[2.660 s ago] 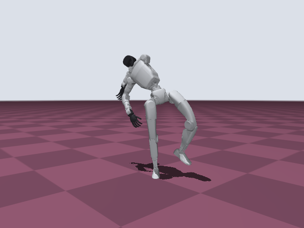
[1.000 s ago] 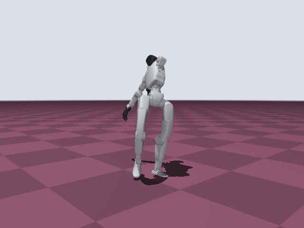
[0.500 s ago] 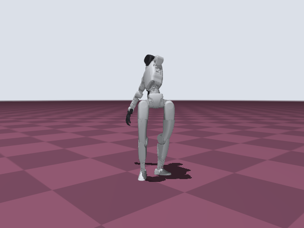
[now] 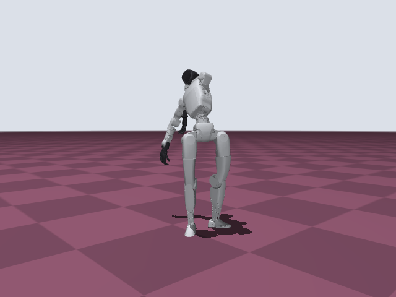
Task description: In place motions
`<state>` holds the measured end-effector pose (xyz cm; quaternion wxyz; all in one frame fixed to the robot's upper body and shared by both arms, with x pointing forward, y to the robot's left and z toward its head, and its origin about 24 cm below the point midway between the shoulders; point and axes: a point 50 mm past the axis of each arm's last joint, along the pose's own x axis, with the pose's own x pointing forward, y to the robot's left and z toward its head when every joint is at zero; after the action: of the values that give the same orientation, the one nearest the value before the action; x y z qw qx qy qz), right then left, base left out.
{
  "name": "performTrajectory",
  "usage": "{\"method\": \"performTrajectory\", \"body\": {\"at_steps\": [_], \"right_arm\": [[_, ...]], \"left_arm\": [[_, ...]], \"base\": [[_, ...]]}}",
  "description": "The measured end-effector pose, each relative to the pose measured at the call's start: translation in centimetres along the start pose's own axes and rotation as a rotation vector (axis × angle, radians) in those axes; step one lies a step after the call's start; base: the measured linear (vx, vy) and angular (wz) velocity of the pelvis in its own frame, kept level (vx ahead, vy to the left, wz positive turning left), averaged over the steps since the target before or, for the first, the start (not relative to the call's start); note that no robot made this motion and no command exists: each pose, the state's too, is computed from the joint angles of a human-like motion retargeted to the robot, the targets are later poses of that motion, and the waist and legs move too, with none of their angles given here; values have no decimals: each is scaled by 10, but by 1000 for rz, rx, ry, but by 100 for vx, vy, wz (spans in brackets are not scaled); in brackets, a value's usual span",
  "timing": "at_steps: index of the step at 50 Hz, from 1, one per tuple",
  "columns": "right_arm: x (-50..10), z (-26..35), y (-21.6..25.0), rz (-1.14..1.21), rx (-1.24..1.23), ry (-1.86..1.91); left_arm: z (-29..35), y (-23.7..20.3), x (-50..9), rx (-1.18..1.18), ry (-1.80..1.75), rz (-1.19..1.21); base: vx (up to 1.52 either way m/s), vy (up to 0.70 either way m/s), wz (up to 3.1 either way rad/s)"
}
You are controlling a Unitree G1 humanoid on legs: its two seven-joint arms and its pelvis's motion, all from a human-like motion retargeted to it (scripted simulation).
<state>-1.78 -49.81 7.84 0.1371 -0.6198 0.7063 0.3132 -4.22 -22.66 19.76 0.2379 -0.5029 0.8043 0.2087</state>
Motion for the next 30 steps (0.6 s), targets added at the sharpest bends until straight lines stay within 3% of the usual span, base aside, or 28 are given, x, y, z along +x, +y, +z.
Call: {"method": "performTrajectory", "body": {"at_steps": [8, 30], "right_arm": [[-5, -49, 2, 19, 133, 231], [0, -25, 9, -29, 32, 85]], "left_arm": [[16, 1, 1, 3, -81, -47], [32, 5, 1, 126, -133, -71]], "base": [[1, 1, 8], [-3, -2, 1]]}}
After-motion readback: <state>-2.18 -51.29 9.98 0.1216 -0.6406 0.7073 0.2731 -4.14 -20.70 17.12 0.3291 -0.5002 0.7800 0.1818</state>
